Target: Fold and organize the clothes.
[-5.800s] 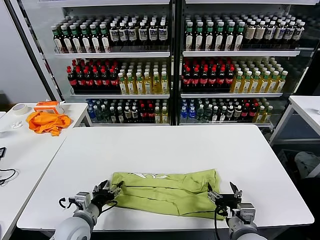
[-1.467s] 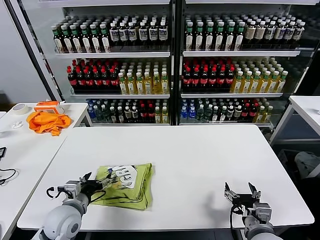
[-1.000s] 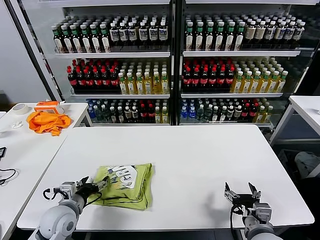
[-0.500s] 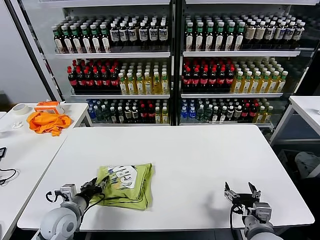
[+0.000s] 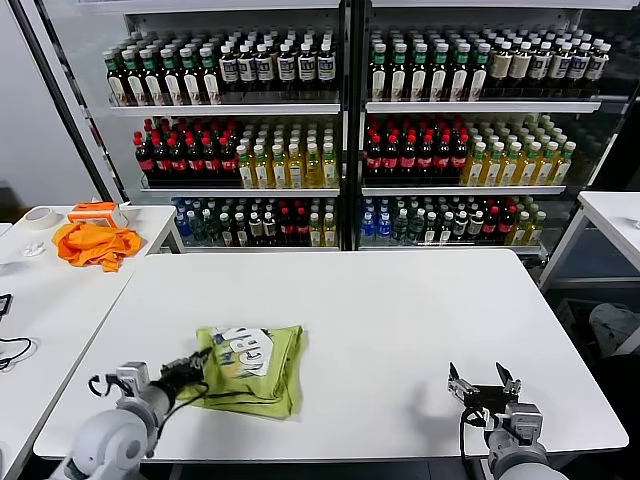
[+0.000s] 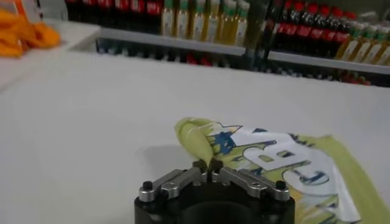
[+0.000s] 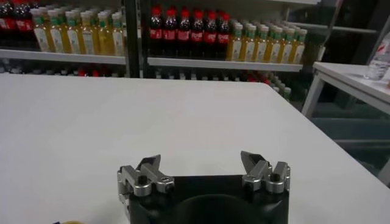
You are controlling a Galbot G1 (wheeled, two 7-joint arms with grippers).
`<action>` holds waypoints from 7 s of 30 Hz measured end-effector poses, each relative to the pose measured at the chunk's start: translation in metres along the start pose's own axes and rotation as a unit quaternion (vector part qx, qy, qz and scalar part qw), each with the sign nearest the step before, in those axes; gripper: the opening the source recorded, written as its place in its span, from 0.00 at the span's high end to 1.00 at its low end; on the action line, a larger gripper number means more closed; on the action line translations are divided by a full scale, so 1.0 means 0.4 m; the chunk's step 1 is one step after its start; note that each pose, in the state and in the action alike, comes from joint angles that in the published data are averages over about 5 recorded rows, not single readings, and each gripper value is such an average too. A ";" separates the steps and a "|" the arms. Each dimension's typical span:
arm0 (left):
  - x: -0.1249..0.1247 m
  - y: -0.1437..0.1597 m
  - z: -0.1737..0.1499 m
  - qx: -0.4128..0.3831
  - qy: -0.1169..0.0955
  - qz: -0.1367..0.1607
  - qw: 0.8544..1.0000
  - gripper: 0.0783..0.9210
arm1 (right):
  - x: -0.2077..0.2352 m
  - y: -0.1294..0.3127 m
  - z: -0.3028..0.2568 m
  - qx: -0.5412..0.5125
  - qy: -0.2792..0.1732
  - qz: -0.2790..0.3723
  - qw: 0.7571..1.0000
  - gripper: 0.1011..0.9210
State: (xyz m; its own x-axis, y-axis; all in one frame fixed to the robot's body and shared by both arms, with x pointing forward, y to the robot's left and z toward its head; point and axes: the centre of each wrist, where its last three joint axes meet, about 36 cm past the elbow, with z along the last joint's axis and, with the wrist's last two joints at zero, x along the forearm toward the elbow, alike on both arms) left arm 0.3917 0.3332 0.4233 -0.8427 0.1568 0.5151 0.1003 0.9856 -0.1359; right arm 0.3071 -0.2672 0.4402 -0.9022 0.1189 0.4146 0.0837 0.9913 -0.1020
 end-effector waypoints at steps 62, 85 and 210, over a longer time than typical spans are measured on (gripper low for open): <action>0.216 -0.007 -0.195 -0.170 -0.009 -0.082 0.982 0.98 | -0.014 0.026 0.019 0.014 0.001 -0.017 1.000 0.12; 0.059 -0.214 -0.099 -0.051 -0.026 0.017 0.998 0.98 | 0.004 0.064 0.023 0.017 -0.002 -0.014 1.000 0.12; 0.045 -0.076 0.000 -0.177 -0.213 0.002 0.961 0.12 | -0.407 0.027 -0.235 0.081 -0.058 -0.256 0.962 0.54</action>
State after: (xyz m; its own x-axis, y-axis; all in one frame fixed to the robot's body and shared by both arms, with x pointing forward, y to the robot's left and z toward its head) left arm 0.3736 0.3061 0.4366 -0.9743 0.1958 0.1118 0.2149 0.9565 0.1974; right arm 0.4948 -0.2706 0.4568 -0.8501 -0.3982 0.3446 -0.4417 0.8955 -0.0548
